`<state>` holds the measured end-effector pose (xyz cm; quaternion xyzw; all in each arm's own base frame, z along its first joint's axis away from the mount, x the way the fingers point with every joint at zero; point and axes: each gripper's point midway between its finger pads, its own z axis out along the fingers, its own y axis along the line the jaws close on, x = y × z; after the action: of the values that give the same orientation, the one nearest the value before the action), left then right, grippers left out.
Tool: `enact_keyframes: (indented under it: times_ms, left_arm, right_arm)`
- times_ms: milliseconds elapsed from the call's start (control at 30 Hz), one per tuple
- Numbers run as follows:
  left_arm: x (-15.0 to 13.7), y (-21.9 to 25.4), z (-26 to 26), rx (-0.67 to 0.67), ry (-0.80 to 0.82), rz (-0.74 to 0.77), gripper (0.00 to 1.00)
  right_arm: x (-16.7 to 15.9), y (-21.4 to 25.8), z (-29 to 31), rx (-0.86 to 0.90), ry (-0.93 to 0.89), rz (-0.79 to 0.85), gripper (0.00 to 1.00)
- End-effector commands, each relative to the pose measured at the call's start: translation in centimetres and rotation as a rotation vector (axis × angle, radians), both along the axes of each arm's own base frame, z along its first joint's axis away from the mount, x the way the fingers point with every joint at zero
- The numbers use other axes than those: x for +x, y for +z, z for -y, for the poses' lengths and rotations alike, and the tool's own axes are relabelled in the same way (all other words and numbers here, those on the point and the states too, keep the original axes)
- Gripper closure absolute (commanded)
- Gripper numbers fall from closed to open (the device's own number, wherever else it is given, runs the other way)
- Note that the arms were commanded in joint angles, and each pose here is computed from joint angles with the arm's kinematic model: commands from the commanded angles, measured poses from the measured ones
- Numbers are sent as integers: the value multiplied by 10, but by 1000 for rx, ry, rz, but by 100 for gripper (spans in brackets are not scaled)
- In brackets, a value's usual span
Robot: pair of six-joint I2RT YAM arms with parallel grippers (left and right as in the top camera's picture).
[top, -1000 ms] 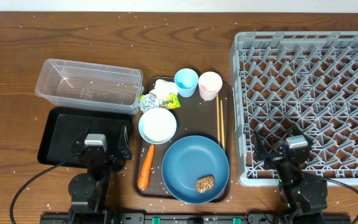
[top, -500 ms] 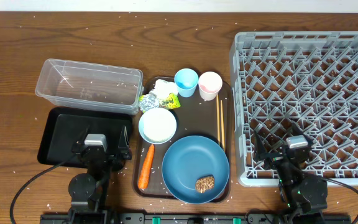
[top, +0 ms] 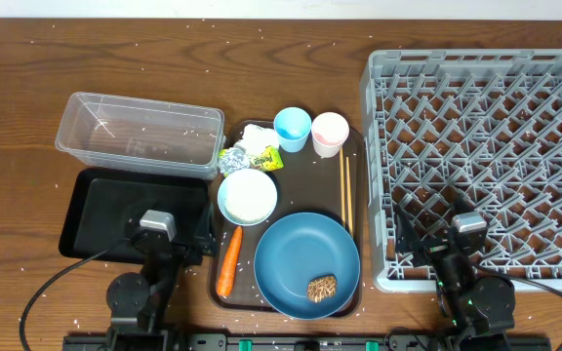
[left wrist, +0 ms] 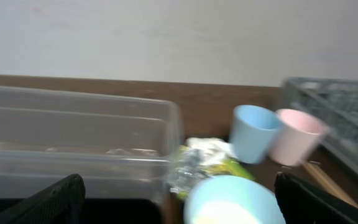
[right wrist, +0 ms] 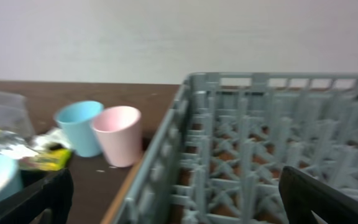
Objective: Sort waste into correct bins and load items into the dishwasher rack
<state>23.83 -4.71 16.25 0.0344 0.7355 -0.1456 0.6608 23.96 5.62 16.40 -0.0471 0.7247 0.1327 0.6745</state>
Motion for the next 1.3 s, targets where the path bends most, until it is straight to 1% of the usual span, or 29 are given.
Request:
enact_keyframes:
  times_ms: [0,100,233,367,500,633,667,767,833,900,1000,1067,1200,1267]
  left_arm:
    - [-14,50,16,-55,-101,63,2]
    - [-17,77,11,-53,-70,19,2]
    - [-8,101,11,-64,-61,-149,2]
    - [18,126,17,-88,-78,-314,2]
    - [59,145,31,-108,-144,-467,2]
    - [98,140,46,-130,-210,-572,2]
    - [105,132,50,-161,-220,-614,2]
    - [116,114,66,-270,-285,-711,2]
    - [127,104,74,-293,-332,-730,2]
    - [134,96,79,-293,-346,-741,2]
    - [141,74,89,-241,-341,-777,2]
    - [145,58,98,-173,-320,-799,2]
    - [151,23,112,21,-228,-817,2]
    - [156,6,118,99,-175,-822,2]
  right_arm:
    - [-10,32,-13,180,80,-11,1]
    - [-16,47,-12,192,75,-72,1]
    - [-16,69,-11,176,60,-205,1]
    - [-2,82,-15,157,50,-362,1]
    - [24,83,-22,98,60,-543,1]
    - [51,76,-35,93,99,-706,1]
    - [56,71,-39,98,115,-747,1]
    - [65,57,-50,114,158,-818,1]
    - [67,46,-55,125,182,-866,1]
    - [67,40,-54,121,174,-888,1]
    - [65,33,-47,101,133,-912,1]
    - [64,30,-43,91,112,-924,1]
    - [58,25,-40,100,83,-965,1]
    - [56,19,-29,122,-1,-1000,1]
